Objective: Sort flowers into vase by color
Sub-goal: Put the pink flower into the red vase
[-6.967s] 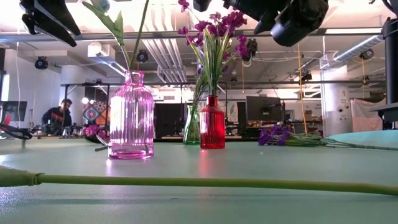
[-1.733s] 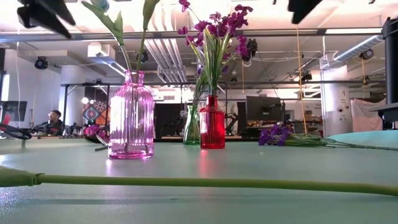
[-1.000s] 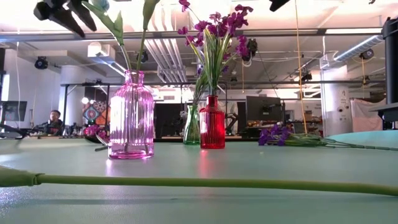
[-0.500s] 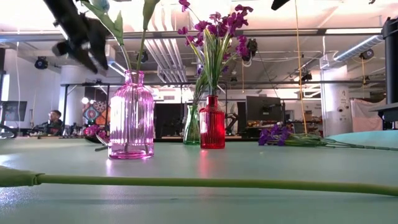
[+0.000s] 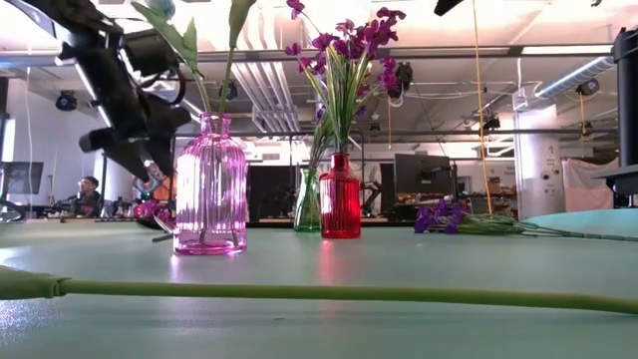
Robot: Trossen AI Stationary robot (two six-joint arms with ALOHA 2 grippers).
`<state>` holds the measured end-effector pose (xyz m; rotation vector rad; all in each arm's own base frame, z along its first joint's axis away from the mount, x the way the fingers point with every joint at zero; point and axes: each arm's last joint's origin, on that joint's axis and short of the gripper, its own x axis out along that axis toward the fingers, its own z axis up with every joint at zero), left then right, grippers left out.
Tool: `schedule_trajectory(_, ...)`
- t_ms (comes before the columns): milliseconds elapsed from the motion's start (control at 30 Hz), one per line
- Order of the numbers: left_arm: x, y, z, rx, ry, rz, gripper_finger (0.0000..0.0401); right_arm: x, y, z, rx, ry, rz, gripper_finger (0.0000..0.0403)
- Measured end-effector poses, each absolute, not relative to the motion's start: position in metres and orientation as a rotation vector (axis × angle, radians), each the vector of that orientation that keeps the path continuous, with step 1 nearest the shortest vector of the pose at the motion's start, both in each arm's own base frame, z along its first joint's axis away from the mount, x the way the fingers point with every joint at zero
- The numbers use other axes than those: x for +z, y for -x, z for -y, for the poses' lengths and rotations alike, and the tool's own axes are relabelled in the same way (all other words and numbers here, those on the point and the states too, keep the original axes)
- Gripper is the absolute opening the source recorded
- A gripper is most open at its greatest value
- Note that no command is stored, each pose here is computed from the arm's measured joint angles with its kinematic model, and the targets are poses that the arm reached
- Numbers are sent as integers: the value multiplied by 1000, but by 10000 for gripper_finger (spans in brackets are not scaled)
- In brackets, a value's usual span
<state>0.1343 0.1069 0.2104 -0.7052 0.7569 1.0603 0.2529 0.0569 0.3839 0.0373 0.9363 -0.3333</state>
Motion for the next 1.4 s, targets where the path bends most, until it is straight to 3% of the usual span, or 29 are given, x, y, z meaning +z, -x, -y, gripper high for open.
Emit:
schedule_trajectory(267,199,-153,-121,1047,689,-734,274,384,-253,-57,-348,-67,-931,201)
schedule_trajectory(700,160,-170,-134,1074,703,-859,276,384,-253,-57,-353,-77,-928,201)
schedule_trajectory(1400,132,-184,-144,1107,757,-826,276,384,-253,-57,-351,-78,-926,201)
